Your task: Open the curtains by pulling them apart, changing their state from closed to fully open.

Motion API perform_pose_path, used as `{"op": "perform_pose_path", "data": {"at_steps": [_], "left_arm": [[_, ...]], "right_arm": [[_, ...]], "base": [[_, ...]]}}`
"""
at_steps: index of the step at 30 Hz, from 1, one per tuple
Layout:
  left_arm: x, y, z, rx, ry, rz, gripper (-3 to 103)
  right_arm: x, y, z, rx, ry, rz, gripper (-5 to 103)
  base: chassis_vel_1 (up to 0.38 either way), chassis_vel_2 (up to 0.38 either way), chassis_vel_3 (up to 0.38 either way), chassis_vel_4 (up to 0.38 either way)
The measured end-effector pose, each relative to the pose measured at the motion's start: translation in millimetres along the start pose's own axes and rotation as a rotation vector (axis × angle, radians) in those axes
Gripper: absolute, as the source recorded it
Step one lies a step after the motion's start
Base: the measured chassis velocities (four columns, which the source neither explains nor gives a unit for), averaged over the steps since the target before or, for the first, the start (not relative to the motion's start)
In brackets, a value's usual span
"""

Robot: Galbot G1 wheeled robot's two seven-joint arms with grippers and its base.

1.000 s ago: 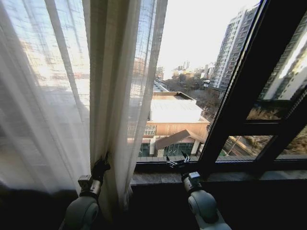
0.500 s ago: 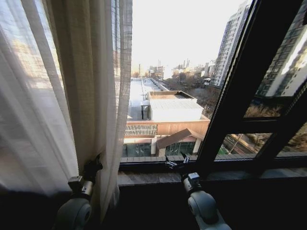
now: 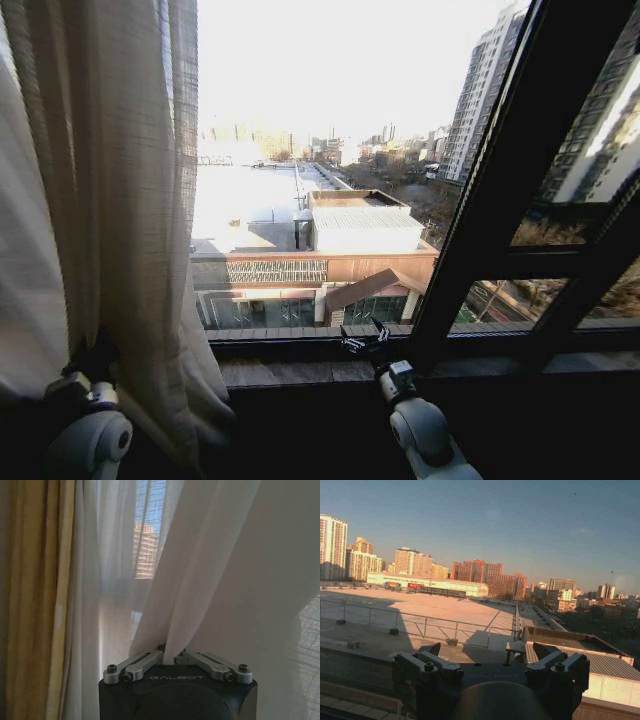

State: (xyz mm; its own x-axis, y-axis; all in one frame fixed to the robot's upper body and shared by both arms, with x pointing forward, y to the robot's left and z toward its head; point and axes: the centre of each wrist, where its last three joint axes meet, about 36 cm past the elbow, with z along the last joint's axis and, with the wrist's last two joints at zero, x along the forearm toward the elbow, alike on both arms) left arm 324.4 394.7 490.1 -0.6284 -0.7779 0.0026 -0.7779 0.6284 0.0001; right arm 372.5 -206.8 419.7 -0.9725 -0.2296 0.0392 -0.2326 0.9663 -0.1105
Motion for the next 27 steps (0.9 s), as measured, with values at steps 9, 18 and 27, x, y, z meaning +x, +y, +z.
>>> {"op": "perform_pose_path", "data": {"at_steps": [9,18,27], "left_arm": [[6,15.0,-6,-0.066,0.001,-0.068,10],[63,-9.4,-16,-0.065,0.025,0.388,42],[88,-11.1,-30,-0.083,0.081,0.556,74]], "right_arm": [[-6,0,7,-0.015,0.014,-0.018,100],[-13,4,12,-0.026,0.021,-0.024,100],[-18,4,24,-0.042,0.035,-0.008,100]], "base": [[0.000,0.000,0.000,0.000],[0.000,0.000,0.000,0.000],[0.000,0.000,0.000,0.000]]}}
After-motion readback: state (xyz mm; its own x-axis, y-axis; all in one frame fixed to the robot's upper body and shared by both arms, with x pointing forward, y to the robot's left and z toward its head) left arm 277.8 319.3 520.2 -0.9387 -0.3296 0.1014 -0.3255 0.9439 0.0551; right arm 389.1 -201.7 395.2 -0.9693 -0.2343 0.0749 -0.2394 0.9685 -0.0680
